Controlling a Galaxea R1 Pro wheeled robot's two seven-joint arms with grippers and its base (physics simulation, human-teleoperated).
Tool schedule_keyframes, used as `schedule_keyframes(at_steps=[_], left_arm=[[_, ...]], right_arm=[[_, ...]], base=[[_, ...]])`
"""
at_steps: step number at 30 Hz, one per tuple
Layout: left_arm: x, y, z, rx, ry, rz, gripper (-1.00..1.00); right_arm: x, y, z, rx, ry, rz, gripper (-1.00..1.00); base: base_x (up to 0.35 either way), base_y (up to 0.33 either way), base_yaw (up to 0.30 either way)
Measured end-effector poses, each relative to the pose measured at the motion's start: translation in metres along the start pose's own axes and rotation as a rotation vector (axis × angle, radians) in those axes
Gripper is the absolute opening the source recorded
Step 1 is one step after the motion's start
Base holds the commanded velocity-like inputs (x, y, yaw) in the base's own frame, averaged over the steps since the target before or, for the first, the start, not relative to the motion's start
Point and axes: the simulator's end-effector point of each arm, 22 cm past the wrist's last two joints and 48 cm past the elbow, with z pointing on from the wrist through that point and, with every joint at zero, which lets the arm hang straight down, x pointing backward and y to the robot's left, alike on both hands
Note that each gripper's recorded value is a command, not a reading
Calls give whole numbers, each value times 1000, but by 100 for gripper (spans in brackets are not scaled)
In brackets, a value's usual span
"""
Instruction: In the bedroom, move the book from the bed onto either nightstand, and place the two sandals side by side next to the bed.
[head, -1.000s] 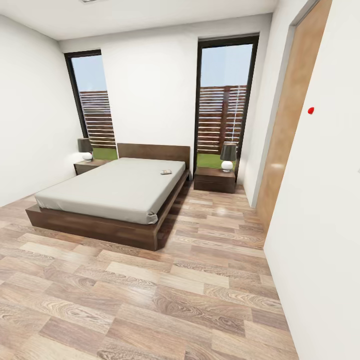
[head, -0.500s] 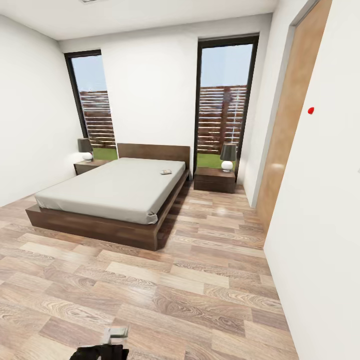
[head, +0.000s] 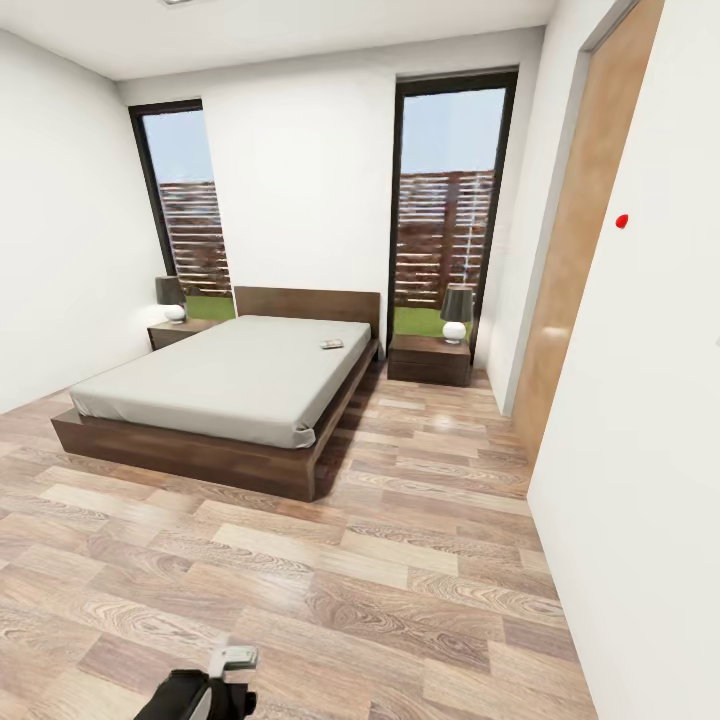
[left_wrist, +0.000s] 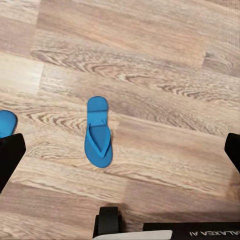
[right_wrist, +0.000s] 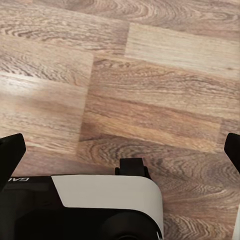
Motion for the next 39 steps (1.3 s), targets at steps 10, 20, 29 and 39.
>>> schedule_keyframes(at_steps=[10, 20, 29, 39], left_arm=[[12, -2, 9, 2, -18, 4, 100], [17, -3, 21, 5, -18, 4, 100], [24, -3, 36, 5, -20, 3, 100], [32, -4, 52, 7, -21, 4, 100]], right_arm=[[0, -1, 0, 2, -1, 0, 100], [5, -1, 12, 2, -1, 0, 100], [12, 0, 27, -2, -3, -1, 100], [-124, 0, 15, -4, -132, -4, 100]], base=[[0, 0, 0], [0, 0, 0], [0, 0, 0], [0, 0, 0]])
